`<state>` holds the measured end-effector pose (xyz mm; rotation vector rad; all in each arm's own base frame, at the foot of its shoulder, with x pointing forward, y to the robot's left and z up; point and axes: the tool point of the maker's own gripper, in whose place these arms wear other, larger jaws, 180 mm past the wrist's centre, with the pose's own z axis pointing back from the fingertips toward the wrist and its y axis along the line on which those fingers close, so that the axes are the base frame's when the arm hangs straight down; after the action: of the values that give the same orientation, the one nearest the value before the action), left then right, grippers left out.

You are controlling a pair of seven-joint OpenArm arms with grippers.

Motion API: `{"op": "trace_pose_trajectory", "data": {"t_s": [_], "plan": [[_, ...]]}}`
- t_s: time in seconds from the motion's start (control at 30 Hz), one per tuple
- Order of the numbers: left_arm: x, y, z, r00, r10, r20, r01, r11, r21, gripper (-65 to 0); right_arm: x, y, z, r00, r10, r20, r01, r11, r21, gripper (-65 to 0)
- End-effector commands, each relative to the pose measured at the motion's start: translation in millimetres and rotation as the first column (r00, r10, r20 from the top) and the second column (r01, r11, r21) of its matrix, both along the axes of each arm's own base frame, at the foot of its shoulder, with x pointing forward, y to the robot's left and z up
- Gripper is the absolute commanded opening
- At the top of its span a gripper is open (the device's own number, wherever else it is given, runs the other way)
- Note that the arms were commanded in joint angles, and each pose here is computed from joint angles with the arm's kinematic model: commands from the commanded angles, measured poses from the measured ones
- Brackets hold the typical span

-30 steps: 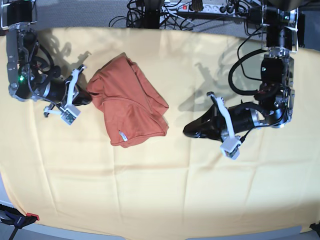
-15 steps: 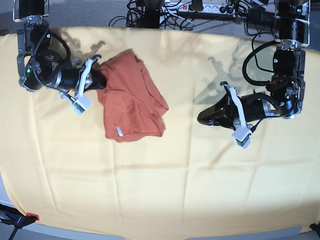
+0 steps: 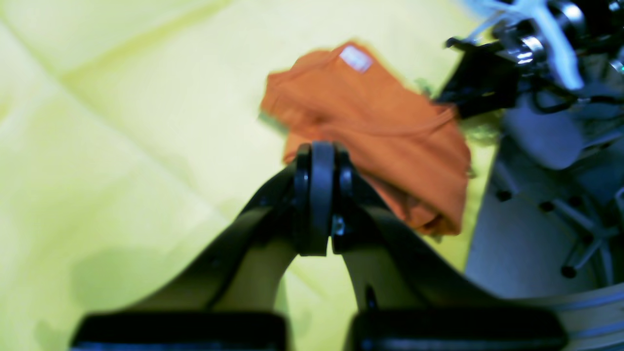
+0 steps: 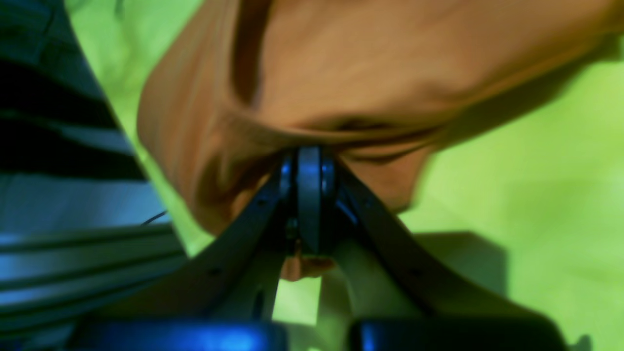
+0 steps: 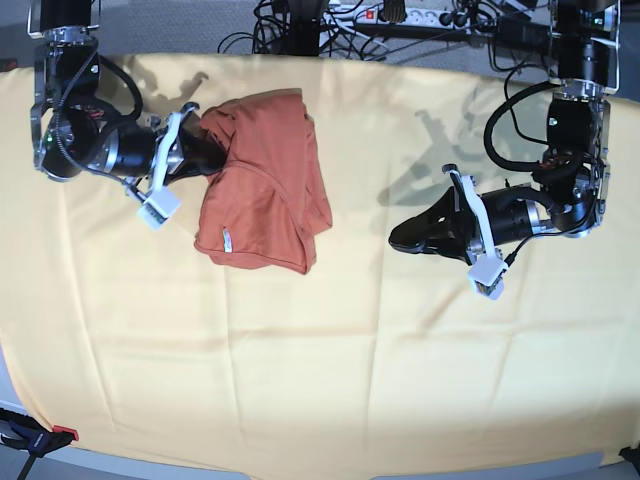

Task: Fold the T-shirt properly
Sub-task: 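Move the left gripper to the bundle's side edge and open it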

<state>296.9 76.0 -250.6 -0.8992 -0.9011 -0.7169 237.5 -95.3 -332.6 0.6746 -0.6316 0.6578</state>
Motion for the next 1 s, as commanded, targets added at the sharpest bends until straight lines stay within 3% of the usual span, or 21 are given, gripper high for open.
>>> {"op": "trace_pose_trajectory", "data": {"t_s": [0.0, 0.3, 0.5, 0.53, 0.63, 0.67, 0.87, 0.97], "plan": [[4, -1, 19, 0.999, -0.006, 0.046, 0.008, 0.999, -0.043, -65.0, 12, -4, 19, 0.998, -0.011, 0.068, 0.009, 1.000, 0.017, -65.0], [2, -32, 21, 0.998, -0.044, 0.052, 0.049, 0.993, -0.104, -65.0, 23, -26, 23, 0.993, -0.067, 0.101, 0.071, 0.997, -0.030, -65.0], [14, -70, 5, 0.982, -0.075, 0.171, 0.072, 0.997, 0.020, -65.0, 23, -34, 14, 0.993, -0.071, 0.096, 0.080, 0.992, -0.097, -65.0], [12, -78, 1, 0.978, -0.097, 0.184, 0.090, 0.995, 0.044, -62.3, 23, -35, 14, 0.993, -0.071, 0.094, 0.080, 0.991, -0.103, -65.0], [2, -102, -16, 0.962, -0.180, 0.206, 0.154, 0.979, 0.134, -34.9, 23, -36, 12, 0.993, -0.071, 0.093, 0.081, 0.990, -0.112, -65.0], [2, -107, -22, 0.963, -0.176, 0.205, 0.145, 0.977, 0.160, -30.1, 23, -36, 12, 0.993, -0.071, 0.093, 0.082, 0.990, -0.115, -65.0], [23, -118, -50, 0.963, -0.058, 0.263, -0.021, 0.957, 0.288, -29.4, 23, -36, 12, 0.993, -0.071, 0.093, 0.082, 0.990, -0.116, -65.0], [37, -111, -58, 0.959, 0.011, 0.285, -0.110, 0.935, 0.337, -29.4, 23, -36, 12, 0.993, -0.071, 0.094, 0.082, 0.990, -0.115, -53.8]]}}
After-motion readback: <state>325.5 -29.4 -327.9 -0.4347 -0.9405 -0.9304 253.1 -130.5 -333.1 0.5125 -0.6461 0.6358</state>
